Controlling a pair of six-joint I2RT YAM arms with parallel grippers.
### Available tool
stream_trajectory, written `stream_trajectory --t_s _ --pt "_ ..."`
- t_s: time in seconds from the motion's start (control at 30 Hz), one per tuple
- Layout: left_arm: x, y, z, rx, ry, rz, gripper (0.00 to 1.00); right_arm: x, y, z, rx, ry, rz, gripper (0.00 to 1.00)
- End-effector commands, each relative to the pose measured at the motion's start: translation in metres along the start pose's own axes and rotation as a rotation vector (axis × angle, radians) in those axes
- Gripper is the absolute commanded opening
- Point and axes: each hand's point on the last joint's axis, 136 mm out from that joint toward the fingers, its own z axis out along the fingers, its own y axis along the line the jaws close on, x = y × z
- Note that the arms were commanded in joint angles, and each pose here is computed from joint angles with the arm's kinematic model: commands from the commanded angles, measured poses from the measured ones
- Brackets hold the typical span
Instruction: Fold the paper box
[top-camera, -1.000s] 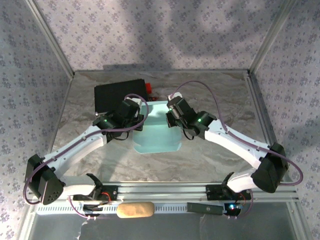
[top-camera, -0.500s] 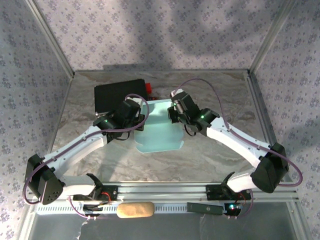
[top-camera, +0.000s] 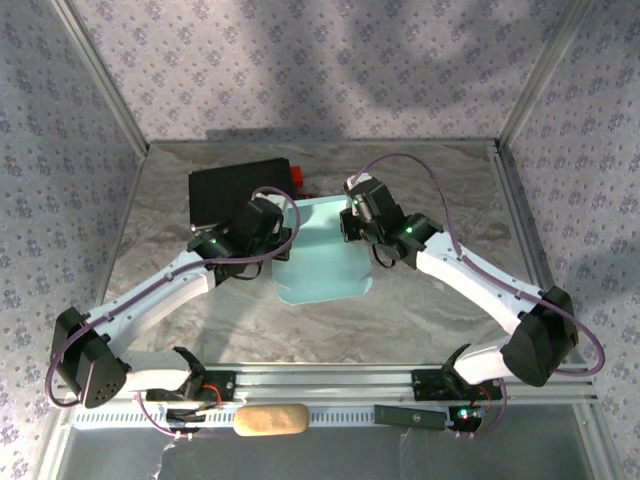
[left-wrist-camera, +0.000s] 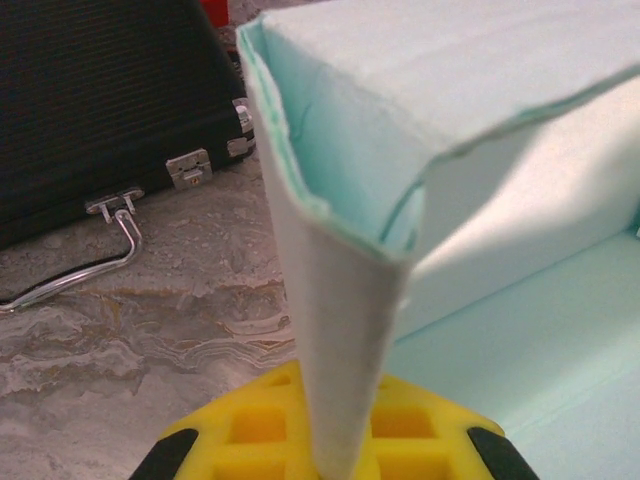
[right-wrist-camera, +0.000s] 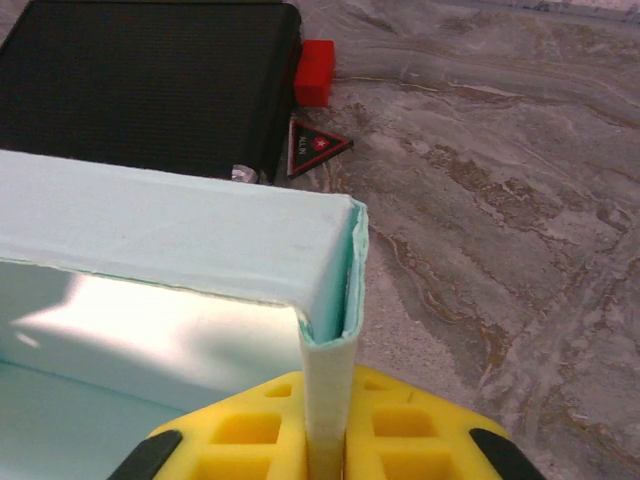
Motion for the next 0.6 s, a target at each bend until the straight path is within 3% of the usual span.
stream_trajectory --t_s 0.0,0.27,0.57 --pt "-0.003 -0.034 -0.008 0.118 0.014 0.058 0.00 -0.024 -0.004 -0.002 0.061 -0.071 -0.016 0.11" --pt "-0.001 -0.037 -0.003 0.088 0.023 0.065 0.00 -0.019 -0.019 0.000 0.247 -0.048 -0.033 0.00" --pt "-0.002 -0.040 -0.002 0.086 0.017 0.057 0.00 -0.015 -0.029 0.001 0.343 -0.018 -0.023 0.02"
